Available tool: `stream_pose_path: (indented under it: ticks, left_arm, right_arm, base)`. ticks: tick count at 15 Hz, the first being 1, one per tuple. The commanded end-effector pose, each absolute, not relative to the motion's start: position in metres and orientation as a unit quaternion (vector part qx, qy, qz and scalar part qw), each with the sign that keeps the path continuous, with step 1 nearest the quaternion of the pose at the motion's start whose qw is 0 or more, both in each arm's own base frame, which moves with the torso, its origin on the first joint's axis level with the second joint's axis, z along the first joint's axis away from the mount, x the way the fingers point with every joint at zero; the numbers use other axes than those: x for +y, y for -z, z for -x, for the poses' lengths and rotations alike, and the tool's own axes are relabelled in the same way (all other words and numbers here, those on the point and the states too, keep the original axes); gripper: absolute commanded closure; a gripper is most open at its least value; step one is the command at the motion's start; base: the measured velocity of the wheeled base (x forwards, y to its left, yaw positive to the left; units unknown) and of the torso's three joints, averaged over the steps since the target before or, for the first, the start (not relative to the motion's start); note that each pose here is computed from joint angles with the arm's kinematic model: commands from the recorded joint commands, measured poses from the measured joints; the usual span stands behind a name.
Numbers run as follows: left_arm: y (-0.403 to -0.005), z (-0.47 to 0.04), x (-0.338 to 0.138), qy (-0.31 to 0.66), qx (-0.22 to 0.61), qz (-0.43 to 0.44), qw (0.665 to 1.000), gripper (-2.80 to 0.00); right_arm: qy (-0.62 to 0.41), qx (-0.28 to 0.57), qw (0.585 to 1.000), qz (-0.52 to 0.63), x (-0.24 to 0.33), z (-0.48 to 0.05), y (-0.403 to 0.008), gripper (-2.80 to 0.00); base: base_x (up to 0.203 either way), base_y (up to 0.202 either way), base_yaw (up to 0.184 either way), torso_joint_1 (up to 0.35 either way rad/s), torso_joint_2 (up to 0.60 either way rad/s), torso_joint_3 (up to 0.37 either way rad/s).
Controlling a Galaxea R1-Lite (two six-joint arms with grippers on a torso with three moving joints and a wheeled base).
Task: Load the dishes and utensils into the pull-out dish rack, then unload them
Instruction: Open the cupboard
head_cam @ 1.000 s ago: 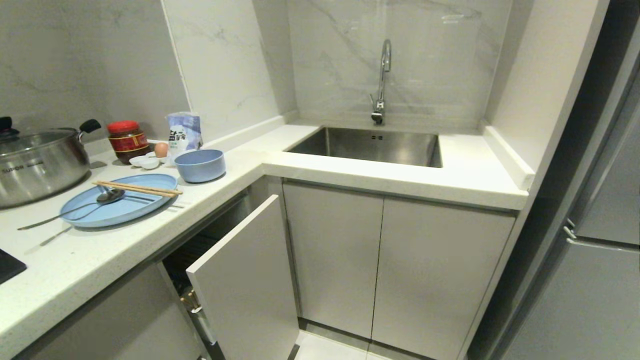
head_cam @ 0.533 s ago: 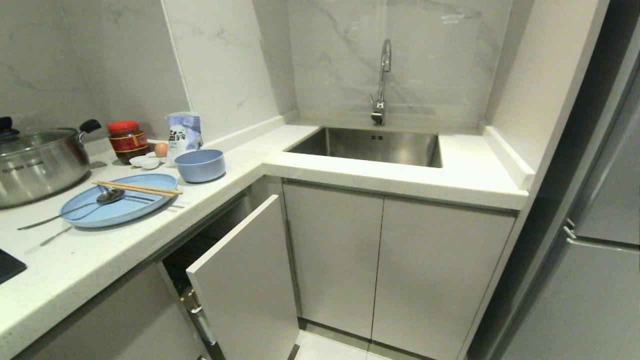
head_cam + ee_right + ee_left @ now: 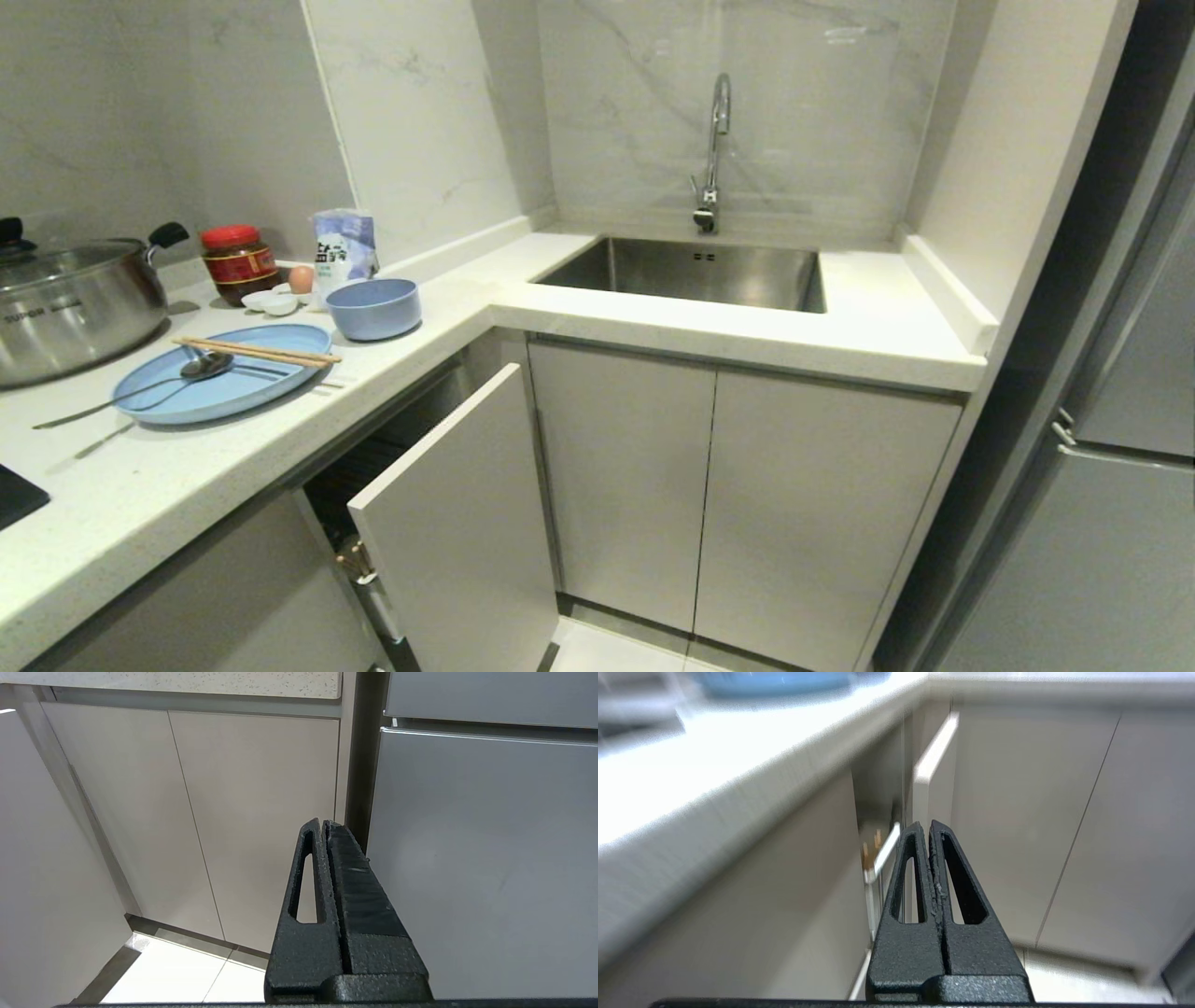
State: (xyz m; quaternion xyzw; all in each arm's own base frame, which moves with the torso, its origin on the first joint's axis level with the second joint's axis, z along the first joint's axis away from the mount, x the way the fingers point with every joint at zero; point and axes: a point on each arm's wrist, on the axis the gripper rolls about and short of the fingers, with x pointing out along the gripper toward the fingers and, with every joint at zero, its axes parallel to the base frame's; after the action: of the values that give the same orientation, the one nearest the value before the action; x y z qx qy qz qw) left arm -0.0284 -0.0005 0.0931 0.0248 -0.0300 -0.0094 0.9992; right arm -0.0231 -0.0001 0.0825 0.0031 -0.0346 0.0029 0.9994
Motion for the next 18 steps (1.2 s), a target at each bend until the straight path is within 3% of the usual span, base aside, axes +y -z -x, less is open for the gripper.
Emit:
stream_pose_path:
  ticks: [1, 5, 10, 14, 18]
  left_arm:
    - [-0.129, 0.044, -0.001, 0.008, -0.069, -0.025, 0.997, 0.0]
    - [-0.225, 0.072, -0.001, 0.012, -0.078, -0.028, 0.996, 0.0]
    - [-0.321, -0.001, -0.001, 0.037, -0.018, -0.036, 0.999, 0.0]
    - [-0.343, -0.096, -0.006, 0.073, 0.063, -0.055, 0.994, 0.0]
    - [-0.316, -0.167, -0.034, 0.102, 0.167, -0.082, 0.977, 0.0]
  right_arm:
    - [-0.003, -0.024, 1.0, -0.003, 0.0, 0.021, -0.076, 0.0]
    - [-0.003, -0.024, 1.0, -0.003, 0.0, 0.021, -0.076, 0.0]
    - [-0.003, -0.024, 1.0, -0.003, 0.0, 0.021, -0.076, 0.0]
    - [-0.003, -0.024, 1.0, -0.003, 0.0, 0.021, -0.076, 0.0]
    - [-0.003, -0.024, 1.0, -0.003, 0.0, 0.021, -0.076, 0.0]
  base:
    - [0.0, 0.0, 0.0, 0.0, 0.0, 0.0]
    - [0.0, 0.0, 0.0, 0.0, 0.0, 0.0]
    - [0.0, 0.0, 0.0, 0.0, 0.0, 0.0]
    - [0.0, 0.0, 0.0, 0.0, 0.0, 0.0]
    - [0.0, 0.0, 0.0, 0.0, 0.0, 0.0]
